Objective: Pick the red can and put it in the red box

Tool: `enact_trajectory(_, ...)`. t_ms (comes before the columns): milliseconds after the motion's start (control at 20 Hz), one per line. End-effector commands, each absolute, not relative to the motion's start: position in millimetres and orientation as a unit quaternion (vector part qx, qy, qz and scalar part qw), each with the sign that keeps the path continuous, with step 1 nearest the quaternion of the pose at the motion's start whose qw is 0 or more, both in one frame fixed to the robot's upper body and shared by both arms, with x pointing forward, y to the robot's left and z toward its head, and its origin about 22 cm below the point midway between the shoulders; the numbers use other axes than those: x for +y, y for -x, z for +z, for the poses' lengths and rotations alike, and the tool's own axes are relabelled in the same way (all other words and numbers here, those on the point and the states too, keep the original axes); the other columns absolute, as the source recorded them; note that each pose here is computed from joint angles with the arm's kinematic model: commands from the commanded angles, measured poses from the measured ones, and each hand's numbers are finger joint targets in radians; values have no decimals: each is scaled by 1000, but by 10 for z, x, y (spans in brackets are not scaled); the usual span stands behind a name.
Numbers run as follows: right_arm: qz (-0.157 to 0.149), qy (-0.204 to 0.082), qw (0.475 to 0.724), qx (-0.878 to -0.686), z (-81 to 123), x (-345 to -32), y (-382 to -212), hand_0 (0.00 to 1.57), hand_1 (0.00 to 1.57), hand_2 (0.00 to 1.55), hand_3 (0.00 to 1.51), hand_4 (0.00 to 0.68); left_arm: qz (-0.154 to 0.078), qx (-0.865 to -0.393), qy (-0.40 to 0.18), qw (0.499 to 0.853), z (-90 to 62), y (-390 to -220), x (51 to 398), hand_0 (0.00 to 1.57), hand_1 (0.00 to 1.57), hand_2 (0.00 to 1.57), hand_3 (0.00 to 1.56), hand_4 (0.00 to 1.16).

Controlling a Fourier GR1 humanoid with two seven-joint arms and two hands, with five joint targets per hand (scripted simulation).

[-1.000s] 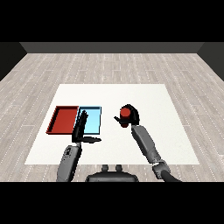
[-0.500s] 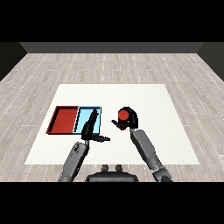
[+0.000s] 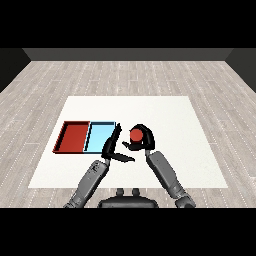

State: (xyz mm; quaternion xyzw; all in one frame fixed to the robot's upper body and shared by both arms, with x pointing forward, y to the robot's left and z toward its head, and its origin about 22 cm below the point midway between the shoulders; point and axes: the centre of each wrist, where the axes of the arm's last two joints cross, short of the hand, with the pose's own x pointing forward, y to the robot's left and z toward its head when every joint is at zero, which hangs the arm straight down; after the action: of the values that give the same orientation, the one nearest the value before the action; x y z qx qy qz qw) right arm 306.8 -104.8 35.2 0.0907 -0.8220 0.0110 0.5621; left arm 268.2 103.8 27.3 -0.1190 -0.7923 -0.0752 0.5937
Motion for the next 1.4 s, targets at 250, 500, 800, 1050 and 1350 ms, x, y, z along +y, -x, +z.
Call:
enact_trajectory(250, 32, -114, 558, -821, 325, -787, -3032, 1413, 1413, 1432, 1405, 617, -79, -786, 107, 604, 325, -2851, 1051, 0, 0, 0, 0, 0)
enact_trajectory(500, 18, -126, 545, -828, 583, -717, -2995, 1432, 1432, 1438, 1403, 599, -95, -774, 102, 618, 174, -2830, 914, 0, 0, 0, 0, 0)
enact_trajectory(800, 20, -136, 543, -828, 492, -718, -3026, 1443, 1443, 1426, 1383, 609, -102, -776, 109, 613, 230, -2850, 708, 0, 0, 0, 0, 0)
enact_trajectory(1050, 26, -152, 542, -826, 551, -523, -2892, 1459, 1459, 1445, 1395, 588, -110, -775, 113, 612, 253, -2907, 723, 0, 0, 0, 0, 0)
enact_trajectory(1350, 26, -148, 528, -836, 715, -473, -2849, 1486, 1486, 1461, 1406, 504, -104, -778, 57, 617, 92, -2708, 600, 0, 0, 0, 0, 429)
